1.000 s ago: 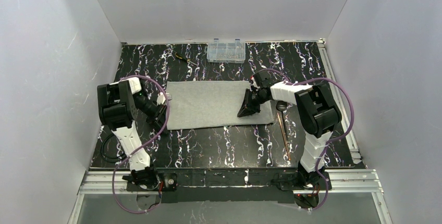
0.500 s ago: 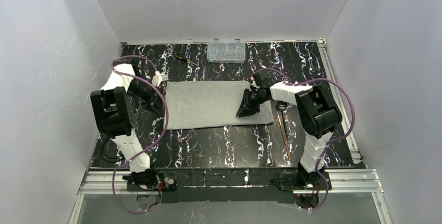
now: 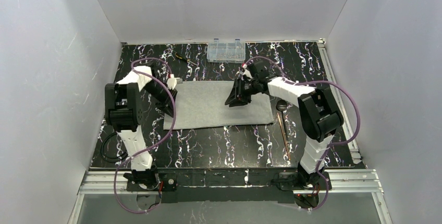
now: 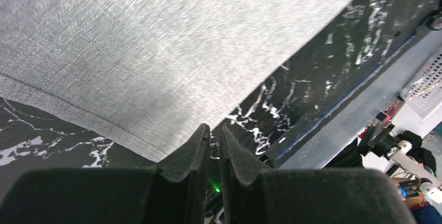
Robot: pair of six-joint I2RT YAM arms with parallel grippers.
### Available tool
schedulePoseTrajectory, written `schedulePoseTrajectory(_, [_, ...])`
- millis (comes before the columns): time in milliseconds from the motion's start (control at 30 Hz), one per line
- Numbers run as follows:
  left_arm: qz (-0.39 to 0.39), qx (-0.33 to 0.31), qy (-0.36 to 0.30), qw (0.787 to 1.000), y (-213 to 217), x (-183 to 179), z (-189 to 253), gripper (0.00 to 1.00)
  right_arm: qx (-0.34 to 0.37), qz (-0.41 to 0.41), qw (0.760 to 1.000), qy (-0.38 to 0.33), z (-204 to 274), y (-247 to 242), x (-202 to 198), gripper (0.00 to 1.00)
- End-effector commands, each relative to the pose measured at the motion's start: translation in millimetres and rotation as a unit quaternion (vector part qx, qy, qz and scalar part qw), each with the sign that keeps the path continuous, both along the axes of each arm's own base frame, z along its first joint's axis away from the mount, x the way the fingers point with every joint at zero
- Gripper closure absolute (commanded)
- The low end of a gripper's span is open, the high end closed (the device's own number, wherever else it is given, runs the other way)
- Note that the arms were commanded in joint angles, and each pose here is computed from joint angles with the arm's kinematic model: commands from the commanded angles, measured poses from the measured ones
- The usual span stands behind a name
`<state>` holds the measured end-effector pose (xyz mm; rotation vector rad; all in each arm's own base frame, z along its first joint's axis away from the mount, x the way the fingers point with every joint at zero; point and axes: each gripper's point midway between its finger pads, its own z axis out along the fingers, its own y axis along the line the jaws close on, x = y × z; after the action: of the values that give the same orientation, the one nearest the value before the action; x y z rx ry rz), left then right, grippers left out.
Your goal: Fold the napkin into a case and place the utensils inside
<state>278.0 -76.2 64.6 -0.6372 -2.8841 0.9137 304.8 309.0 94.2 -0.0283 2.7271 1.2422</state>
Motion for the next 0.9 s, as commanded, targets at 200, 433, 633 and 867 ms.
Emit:
schedulePoseTrajectory(200, [-0.047, 0.08, -0.007, 0.996, 23, -11, -47, 0.91, 0.031, 0.07, 0.994, 0.075, -37, 27, -53, 0.66])
schedulePoseTrajectory(433, [-0.065, 0.119, -0.013, 0.991, 38, -18, -63, 0.98, -0.016, 0.09, 0.988, 0.123, -73, -11, -70, 0.65])
schedulePoseTrajectory(633, [-0.078, 0.14, -0.02, 0.987, 47, -20, -70, 1.0, -0.007, 0.061, 0.99, 0.131, -70, -46, -70, 0.63])
schedulePoseTrajectory(867, [-0.089, 0.151, -0.023, 0.984, 53, -21, -75, 1.0, 0.011, 0.052, 0.99, 0.129, -52, -60, -78, 0.6])
